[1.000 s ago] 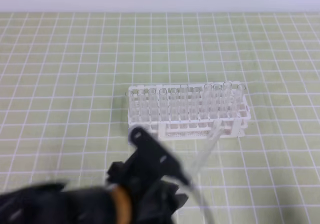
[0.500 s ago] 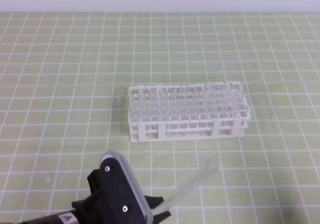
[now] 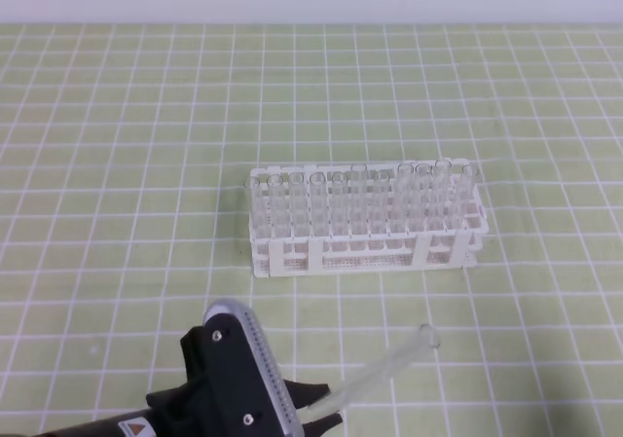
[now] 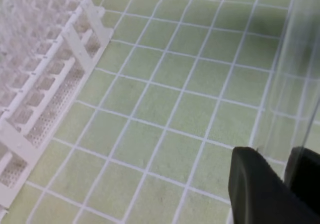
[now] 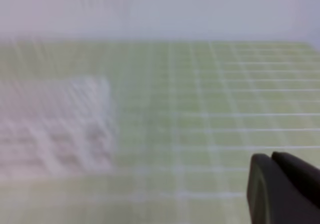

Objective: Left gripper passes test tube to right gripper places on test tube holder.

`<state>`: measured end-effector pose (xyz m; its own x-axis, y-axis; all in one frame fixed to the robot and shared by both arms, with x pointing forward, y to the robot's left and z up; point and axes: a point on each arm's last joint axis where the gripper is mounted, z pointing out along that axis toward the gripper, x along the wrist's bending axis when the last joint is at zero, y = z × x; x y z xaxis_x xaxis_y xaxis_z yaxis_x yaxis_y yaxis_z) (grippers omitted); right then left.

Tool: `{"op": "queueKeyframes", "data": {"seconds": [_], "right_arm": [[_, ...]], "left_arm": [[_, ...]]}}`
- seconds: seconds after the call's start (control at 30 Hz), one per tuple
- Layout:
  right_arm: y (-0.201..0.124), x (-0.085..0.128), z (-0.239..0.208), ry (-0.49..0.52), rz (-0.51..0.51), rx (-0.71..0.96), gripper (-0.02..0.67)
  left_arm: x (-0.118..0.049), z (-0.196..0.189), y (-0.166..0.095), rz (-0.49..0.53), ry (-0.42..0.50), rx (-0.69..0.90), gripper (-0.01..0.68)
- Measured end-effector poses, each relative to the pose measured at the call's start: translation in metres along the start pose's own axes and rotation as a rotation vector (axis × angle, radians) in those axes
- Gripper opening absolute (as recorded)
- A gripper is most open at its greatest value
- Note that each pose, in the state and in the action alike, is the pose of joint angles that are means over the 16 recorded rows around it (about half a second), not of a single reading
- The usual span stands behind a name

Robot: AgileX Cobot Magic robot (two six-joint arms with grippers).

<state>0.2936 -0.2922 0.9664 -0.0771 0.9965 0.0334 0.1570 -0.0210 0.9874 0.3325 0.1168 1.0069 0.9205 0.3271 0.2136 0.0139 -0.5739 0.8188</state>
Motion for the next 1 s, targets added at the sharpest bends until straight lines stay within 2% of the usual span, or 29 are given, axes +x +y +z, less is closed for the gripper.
{"op": "queueKeyframes", "data": {"seconds": [0.1, 0.3, 0.43, 0.53, 0.63, 0.8, 1.0], "right_arm": [[0.003, 0.003, 0.0, 0.036, 0.165, -0.028, -0.017], [0.014, 0.004, -0.001, 0.094, 0.587, -0.127, -0.017], [0.02, 0.0, -0.002, 0.097, 0.855, -0.2, -0.017], [0.023, -0.005, -0.003, 0.084, 0.999, -0.243, -0.017], [0.024, -0.009, -0.004, 0.061, 1.065, -0.277, -0.017], [0.025, -0.011, -0.004, 0.043, 1.098, -0.299, -0.017], [0.023, -0.002, -0.003, 0.117, 1.08, -0.219, -0.017]], "left_arm": [[0.0, 0.0, 0.0, -0.019, -0.002, -0.004, 0.033], [0.0, 0.0, 0.0, -0.057, -0.003, -0.005, 0.033], [0.0, 0.0, 0.001, -0.069, -0.005, -0.009, 0.033], [-0.001, 0.0, 0.002, -0.069, -0.01, -0.017, 0.039], [-0.001, 0.0, 0.003, -0.069, -0.017, -0.03, 0.039], [-0.003, 0.0, 0.005, -0.066, -0.031, -0.053, 0.051], [-0.005, 0.001, 0.008, -0.062, -0.055, -0.083, 0.057]]}}
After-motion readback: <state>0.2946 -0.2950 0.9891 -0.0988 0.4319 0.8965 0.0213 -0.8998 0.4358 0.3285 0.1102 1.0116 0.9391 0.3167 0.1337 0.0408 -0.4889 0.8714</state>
